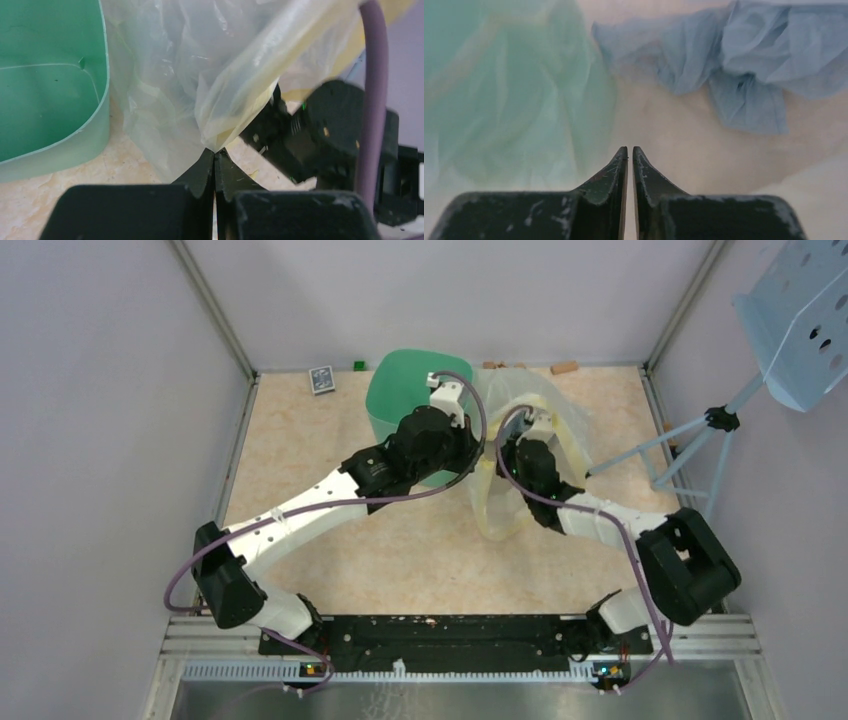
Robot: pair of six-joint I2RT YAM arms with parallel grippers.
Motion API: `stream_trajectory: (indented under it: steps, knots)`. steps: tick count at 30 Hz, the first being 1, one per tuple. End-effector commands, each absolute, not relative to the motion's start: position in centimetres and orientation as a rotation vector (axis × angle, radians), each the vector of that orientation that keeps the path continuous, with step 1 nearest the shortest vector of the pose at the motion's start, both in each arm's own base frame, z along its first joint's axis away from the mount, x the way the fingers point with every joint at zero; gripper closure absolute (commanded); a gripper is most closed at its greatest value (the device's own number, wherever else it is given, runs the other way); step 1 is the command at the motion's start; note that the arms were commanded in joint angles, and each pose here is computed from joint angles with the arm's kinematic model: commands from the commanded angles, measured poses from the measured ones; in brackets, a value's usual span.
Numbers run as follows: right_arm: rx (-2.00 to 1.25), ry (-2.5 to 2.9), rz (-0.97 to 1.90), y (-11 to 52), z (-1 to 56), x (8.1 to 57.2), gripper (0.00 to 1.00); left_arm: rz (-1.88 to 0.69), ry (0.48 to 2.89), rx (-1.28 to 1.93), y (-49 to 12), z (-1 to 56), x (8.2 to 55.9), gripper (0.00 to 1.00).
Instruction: Put the trash bags into the trash bin
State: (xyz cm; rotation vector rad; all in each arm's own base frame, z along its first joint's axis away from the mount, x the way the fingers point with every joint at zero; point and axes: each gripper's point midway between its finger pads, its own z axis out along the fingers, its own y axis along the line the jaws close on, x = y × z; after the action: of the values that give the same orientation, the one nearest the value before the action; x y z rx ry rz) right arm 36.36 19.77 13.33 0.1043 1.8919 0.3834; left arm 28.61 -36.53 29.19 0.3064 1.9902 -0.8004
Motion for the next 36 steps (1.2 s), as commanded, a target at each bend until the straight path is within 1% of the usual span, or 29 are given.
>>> stream_trajectory:
  steps: [1,3,4,6,11,19,22,25,26,29,32,35,36]
  knots:
    - [0.299,1.951,0.381,18.4,13.3,40.3,0.83,-0.833,1.939,0.282,-35.7,31.1,28.3,1.0]
    - [0.361,1.982,0.374,17.6,12.9,41.7,0.67,-0.82,1.938,0.289,-35.5,31.0,28.4,1.0]
    - [0.395,1.997,0.36,17.1,12.5,42.4,0.62,-0.816,1.939,0.292,-35.4,31.0,28.4,1.0]
    - [0.44,2.013,0.317,16.2,12.3,43.9,0.57,-0.81,1.946,0.295,-35.4,30.8,28.4,1.0]
    - [0.565,2.02,0.06,12.8,12.3,46.4,0.33,-0.802,1.969,0.301,-35.3,29.8,28.4,1.0]
    - [0.747,1.967,0.078,10.1,11.2,48.3,0.29,-0.795,2.003,0.309,-35.5,28.2,28.4,1.0]
    - [0.807,1.931,0.119,9.2,11.1,49.5,0.29,-0.813,2.017,0.317,-36.0,27.6,28.3,1.0]
    - [0.842,1.907,0.083,7.8,10.8,50.4,0.29,-0.837,2.032,0.323,-36.4,26.9,28.1,1.0]
    - [0.849,1.896,0.064,7.3,10.7,50.6,0.32,-0.846,2.038,0.328,-36.6,26.7,28.0,1.0]
    - [0.826,1.891,0.046,6.7,10.2,51.3,0.53,-0.858,2.05,0.34,-36.9,26.0,27.8,1.0]
    - [0.769,1.882,0.031,6.5,10.7,51.4,0.69,-0.829,2.067,0.36,-36.7,25.1,27.8,1.0]
    - [0.709,1.832,0.062,6.6,12.6,51.2,1.0,-0.81,2.073,0.368,-36.5,24.8,28.0,1.0]
    - [0.697,1.829,0.071,6.7,12.9,51.0,1.0,-0.808,2.074,0.371,-36.5,24.8,28.0,1.0]
